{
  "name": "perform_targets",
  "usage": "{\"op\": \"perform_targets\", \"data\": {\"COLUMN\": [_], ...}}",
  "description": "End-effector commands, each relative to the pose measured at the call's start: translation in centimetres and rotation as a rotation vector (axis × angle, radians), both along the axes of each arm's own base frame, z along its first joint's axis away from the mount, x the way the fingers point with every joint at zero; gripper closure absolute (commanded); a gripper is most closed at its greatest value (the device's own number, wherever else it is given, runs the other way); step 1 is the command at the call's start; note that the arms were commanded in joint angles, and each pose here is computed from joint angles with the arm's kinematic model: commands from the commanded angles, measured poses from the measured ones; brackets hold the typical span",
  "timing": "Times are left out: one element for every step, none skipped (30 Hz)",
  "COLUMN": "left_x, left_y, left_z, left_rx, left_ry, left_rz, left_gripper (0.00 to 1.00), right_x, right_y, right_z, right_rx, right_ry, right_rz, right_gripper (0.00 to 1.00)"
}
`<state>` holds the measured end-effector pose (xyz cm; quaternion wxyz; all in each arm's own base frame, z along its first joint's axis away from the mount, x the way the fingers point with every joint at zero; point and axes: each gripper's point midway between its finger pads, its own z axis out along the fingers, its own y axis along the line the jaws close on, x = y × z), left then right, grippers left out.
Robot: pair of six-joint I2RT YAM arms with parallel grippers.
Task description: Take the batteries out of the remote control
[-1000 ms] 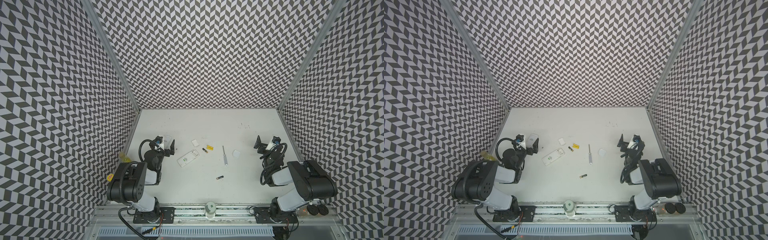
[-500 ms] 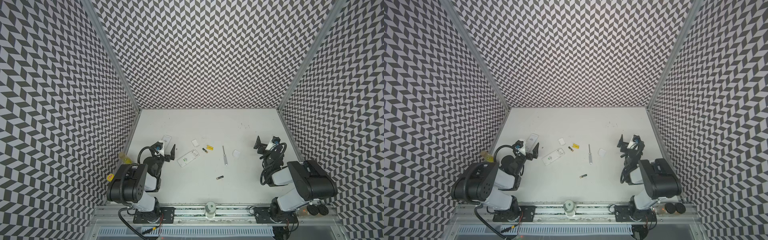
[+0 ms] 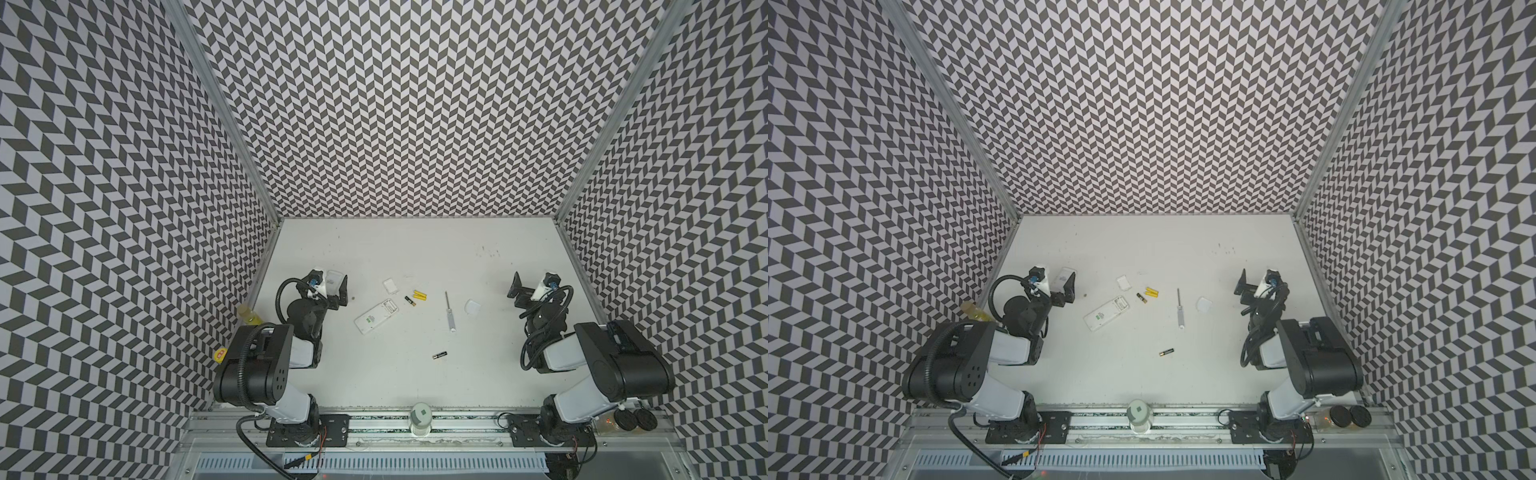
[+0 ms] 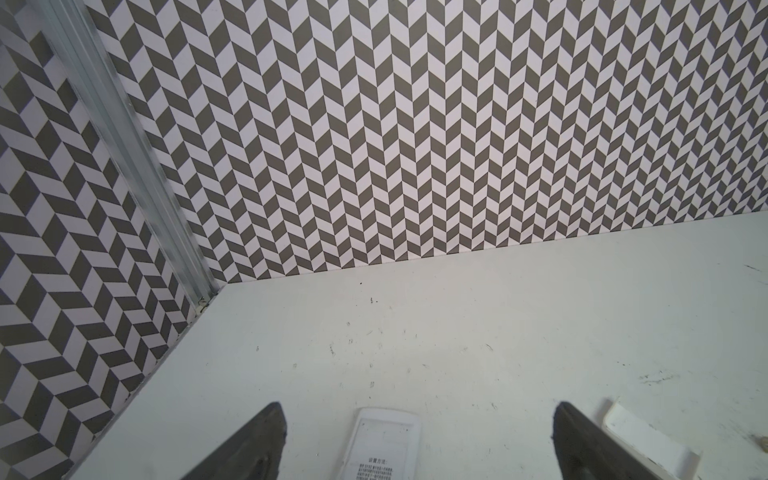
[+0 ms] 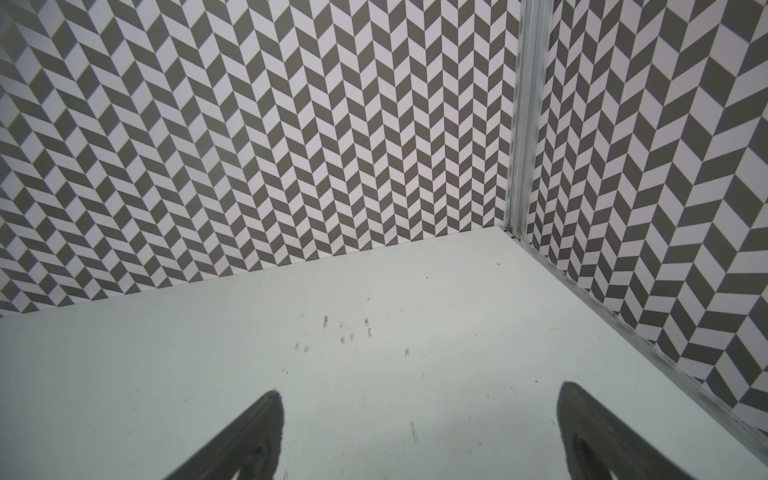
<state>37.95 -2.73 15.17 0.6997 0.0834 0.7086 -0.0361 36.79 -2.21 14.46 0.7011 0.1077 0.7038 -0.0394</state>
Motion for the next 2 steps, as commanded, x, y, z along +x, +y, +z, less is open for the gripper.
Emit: {"op": "perform_targets", "data": {"left_x": [-0.48, -1.23], "left_y": [-0.03, -0.47], "left_z": [-0.02, 0.26], "left_rx": [-0.009, 0.003], "left_ry": [-0.005, -0.030], "left_rz": [-0.003, -0.030], "left_gripper": [0.00, 0.00], "right_x": [-0.12, -0.13], "right_y": [-0.07, -0.10], "right_z": [1.09, 1.08], "right_rx": [0.001, 0.001], "right_ry": [-0.044, -0.043], "right_rz": [-0.007, -0.009], "right_gripper": [0.00, 0.01]}}
